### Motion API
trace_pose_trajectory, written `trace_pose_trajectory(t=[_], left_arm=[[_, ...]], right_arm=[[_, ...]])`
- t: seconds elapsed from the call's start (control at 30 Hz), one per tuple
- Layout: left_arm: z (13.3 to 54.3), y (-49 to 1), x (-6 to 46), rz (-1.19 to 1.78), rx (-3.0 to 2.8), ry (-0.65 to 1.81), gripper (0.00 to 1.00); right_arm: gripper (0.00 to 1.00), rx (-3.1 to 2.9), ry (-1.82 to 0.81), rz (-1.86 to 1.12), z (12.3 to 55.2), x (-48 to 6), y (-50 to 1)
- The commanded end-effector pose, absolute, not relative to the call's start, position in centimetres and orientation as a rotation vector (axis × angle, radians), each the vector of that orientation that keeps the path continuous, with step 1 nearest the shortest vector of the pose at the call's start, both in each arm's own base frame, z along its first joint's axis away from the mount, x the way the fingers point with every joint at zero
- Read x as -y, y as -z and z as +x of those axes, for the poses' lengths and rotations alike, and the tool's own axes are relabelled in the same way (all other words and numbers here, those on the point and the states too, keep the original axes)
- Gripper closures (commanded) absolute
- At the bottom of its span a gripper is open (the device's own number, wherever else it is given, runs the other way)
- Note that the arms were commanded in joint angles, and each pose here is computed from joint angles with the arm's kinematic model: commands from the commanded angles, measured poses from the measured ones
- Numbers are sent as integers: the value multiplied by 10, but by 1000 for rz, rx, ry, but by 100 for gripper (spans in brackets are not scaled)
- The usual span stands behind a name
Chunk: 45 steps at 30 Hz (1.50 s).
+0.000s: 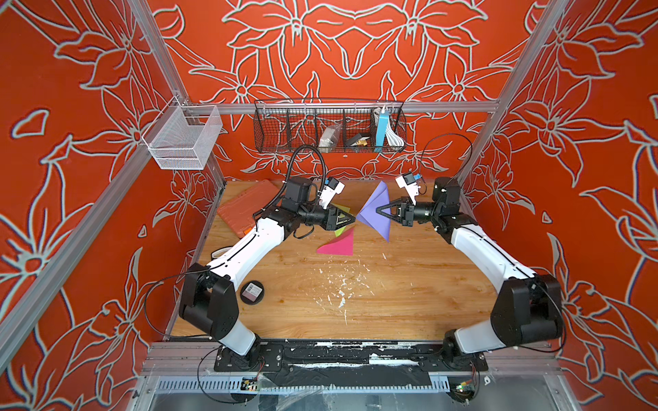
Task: Fold the square paper diagonally
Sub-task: Place the paper at the center of the board.
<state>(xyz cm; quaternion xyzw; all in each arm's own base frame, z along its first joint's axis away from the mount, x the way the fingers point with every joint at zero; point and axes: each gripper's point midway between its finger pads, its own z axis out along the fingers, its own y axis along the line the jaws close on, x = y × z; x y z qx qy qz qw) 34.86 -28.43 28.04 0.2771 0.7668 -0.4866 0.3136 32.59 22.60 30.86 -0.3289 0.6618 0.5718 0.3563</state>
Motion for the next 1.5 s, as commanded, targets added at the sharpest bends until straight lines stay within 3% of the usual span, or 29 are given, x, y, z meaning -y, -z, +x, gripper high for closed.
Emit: trace_pose_trajectory(t=[0.0, 0.37, 0.6, 0.8, 1.47], left_arm=[[350, -284, 288, 756, -1994, 1343, 62], [351, -283, 299, 756, -1968, 1447, 68], [350, -282, 302, 762, -1975, 1478, 87], [350, -284, 302, 765, -1964, 1476, 97], [343, -299, 302, 784, -1932, 1514, 96]], right_arm=[[90, -1672, -1504, -888, 317, -228, -314], [90, -1665, -1525, -911, 307, -232, -314], [89, -1666, -1525, -912, 306, -232, -315], [87, -1671, -1533, -922, 304, -232, -311], [72, -1684, -1531, -943, 299, -239, -308]])
